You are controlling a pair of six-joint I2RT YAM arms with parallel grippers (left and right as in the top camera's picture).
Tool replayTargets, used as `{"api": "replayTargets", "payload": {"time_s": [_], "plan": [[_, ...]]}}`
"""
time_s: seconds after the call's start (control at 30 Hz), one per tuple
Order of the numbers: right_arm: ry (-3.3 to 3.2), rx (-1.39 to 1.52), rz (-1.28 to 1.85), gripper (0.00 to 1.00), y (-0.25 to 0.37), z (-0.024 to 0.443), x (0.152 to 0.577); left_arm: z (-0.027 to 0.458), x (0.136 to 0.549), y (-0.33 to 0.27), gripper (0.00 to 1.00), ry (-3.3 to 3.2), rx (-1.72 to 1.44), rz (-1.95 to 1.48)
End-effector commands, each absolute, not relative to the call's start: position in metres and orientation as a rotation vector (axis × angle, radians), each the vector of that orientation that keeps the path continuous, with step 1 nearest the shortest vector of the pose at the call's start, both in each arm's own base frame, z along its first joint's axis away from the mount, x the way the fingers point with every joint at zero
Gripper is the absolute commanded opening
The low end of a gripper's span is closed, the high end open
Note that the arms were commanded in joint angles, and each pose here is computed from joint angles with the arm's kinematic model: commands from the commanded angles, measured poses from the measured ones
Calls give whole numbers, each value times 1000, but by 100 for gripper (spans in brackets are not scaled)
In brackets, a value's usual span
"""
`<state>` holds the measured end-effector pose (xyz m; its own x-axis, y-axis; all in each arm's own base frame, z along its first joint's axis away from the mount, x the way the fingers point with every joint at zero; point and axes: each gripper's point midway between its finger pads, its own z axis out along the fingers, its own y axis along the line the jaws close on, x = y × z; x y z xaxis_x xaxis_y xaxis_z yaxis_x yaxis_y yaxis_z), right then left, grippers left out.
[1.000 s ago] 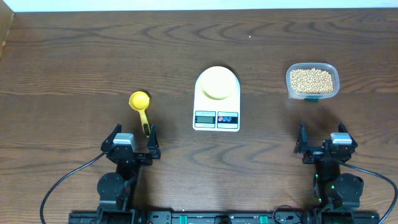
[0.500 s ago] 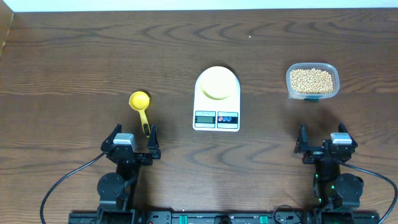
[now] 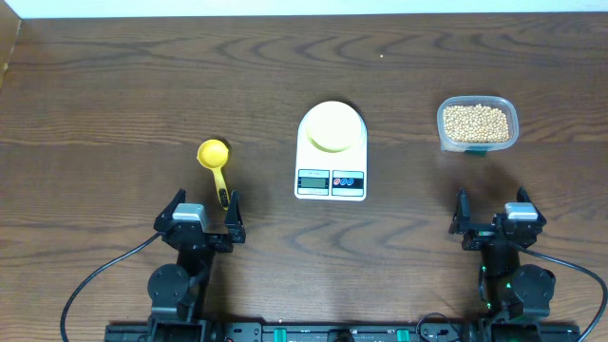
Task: Scoop item into bowl and weigh 50g on scale
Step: 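Raise the left arm and move the left gripper over the yellow scoop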
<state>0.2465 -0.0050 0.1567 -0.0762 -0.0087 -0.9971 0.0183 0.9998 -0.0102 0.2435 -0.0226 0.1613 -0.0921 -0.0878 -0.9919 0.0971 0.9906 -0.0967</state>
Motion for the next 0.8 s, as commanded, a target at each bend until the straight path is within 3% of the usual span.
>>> {"api": "replayTargets", "payload": {"time_s": [0.0,0.77], "plan": [[1646,24,-17,99,-7,156,246,185,241,-22,98,1605,11,-154],[1646,24,-17,99,-7,156,246,233,269,-18,97,1725,10,-102]]}}
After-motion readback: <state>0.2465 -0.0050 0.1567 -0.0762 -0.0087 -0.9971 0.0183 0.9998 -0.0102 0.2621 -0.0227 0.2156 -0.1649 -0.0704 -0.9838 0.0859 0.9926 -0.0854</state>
